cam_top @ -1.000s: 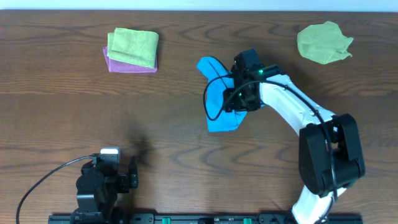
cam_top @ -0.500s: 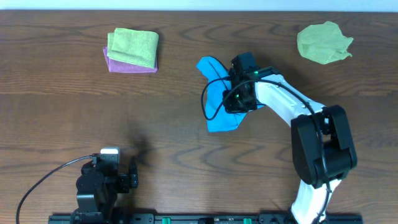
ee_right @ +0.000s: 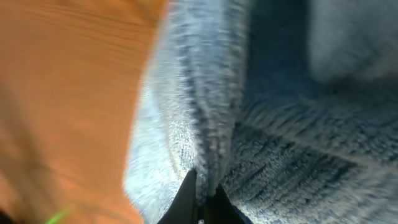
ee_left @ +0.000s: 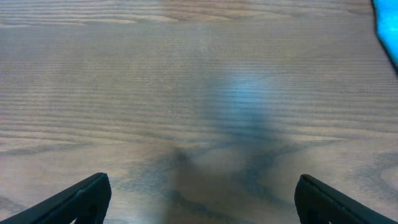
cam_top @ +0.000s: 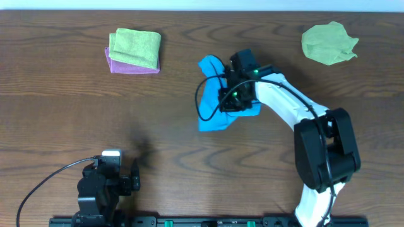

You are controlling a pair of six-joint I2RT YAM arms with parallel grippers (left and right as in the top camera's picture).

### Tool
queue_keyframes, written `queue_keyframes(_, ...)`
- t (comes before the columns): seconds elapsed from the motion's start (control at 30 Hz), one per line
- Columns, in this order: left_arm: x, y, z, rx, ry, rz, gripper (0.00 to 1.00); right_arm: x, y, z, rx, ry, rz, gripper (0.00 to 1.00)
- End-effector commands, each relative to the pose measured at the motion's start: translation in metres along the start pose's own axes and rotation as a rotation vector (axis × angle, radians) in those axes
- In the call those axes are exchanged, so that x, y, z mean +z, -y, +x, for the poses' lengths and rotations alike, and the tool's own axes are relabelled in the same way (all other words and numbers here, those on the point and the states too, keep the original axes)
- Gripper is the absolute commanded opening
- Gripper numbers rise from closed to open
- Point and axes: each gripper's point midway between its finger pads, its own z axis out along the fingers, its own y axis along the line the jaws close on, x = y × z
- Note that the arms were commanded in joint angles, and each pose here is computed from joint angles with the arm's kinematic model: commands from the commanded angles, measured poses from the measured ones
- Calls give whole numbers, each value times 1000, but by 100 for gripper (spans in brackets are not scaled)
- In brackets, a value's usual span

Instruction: Fold the cloth

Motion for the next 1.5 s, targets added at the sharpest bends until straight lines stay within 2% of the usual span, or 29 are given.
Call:
queue_keyframes(0.0, 1, 2, 1, 15, 2, 9, 95, -28, -48, -18, -98, 84, -74, 1)
queue_keyframes(0.47, 1, 2, 0, 15, 3, 9, 95, -29, -114, -31, -257, 172, -146, 3)
queue_keyframes(0.53, 1, 2, 1, 15, 2, 9, 95, -29, -126, -37, -289, 208, -166, 6)
queue_keyframes(0.67, 1, 2, 0, 15, 3, 9, 95, -27, -166, -42, -419, 275, -266, 19)
queue_keyframes(0.77, 1, 2, 0, 15, 3, 9, 95, -23, -198, -34, -508, 286, -358, 29)
queue_keyframes(0.87, 1, 2, 0, 15, 3, 9, 95, -12, -213, -18, -538, 255, -368, 36)
queue_keyframes(0.97, 1, 2, 1, 15, 2, 9, 95, -2, -209, -3, -527, 195, -325, 41)
queue_keyframes(1.13, 1, 2, 1, 15, 2, 9, 95, -2, -180, -3, -469, 167, -202, 41)
queue_keyframes(1.3, 1, 2, 1, 16, 2, 9, 96, -34, -158, -19, -420, 216, -159, 44)
queue_keyframes(1.47, 1, 3, 1, 5, 2, 15, 95, -71, -134, -17, -458, 225, -108, 53)
